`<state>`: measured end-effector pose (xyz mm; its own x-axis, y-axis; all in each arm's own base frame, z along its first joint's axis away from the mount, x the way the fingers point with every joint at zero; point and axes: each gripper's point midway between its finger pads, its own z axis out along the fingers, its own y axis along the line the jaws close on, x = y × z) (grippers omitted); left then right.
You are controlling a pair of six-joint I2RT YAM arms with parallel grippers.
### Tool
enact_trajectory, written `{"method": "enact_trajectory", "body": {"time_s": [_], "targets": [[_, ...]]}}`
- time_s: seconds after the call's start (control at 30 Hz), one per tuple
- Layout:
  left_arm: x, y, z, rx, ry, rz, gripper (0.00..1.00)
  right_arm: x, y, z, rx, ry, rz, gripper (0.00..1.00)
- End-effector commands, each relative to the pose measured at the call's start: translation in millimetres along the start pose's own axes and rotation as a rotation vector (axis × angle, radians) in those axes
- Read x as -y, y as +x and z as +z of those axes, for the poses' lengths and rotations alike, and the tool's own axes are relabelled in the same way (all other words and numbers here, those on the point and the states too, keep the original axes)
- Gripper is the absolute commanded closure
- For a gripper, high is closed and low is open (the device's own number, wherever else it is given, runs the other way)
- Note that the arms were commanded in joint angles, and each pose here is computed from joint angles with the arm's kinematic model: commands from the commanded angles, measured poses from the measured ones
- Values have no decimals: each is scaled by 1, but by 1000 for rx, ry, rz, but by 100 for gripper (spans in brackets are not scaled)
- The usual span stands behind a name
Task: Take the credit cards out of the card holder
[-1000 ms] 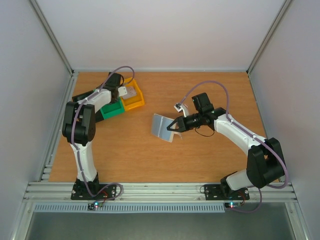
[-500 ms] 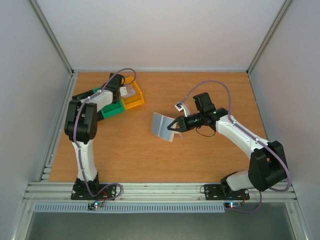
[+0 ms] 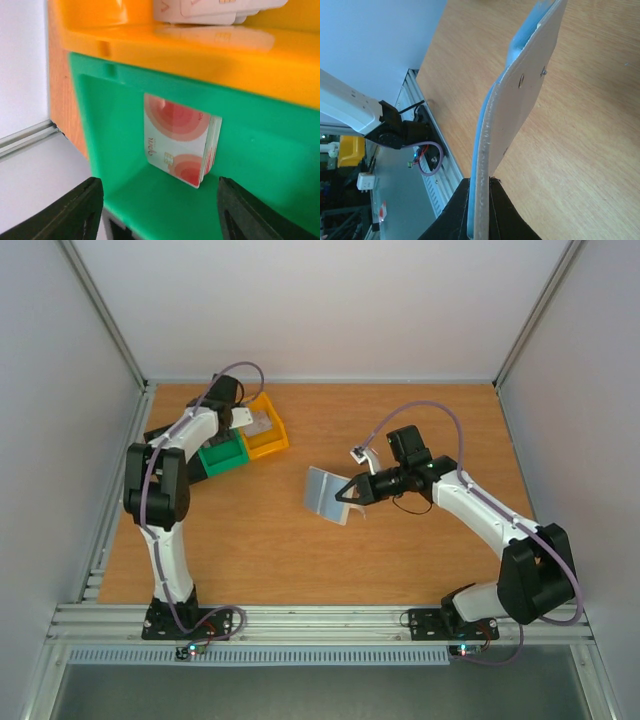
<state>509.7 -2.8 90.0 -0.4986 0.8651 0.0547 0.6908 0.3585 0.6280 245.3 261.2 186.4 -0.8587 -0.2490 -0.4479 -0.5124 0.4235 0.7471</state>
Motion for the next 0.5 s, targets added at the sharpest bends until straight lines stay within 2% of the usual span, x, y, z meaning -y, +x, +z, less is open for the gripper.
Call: {"method": "enact_trajectory", "body": {"time_s": [0.0,0.03,0.07,0.1,0.33,0.4,0.47], "targets": [[-8,1,-55,97,119,-99,35,-13,-1,-8,14,-8,-47,99],[-8,2,-62,109,132,-115,33,-14,0,-8,12,-9,-49,99],[-9,3,-68,119,139,-121,15,-14,0,-8,10,-11,-51,99],[-8,4,-74,125,146,-124,2,-15,0,-8,9,-12,-55,99],[-9,10,-113,172,196,-158,0,-23,1,-14,4,-18,-78,99],[-12,5,-136,239,234,-190,0,-32,3,-15,1,-44,-103,99],[-1,-7,-175,363,372,-230,1,-48,6,-19,-1,-97,-154,99]]}}
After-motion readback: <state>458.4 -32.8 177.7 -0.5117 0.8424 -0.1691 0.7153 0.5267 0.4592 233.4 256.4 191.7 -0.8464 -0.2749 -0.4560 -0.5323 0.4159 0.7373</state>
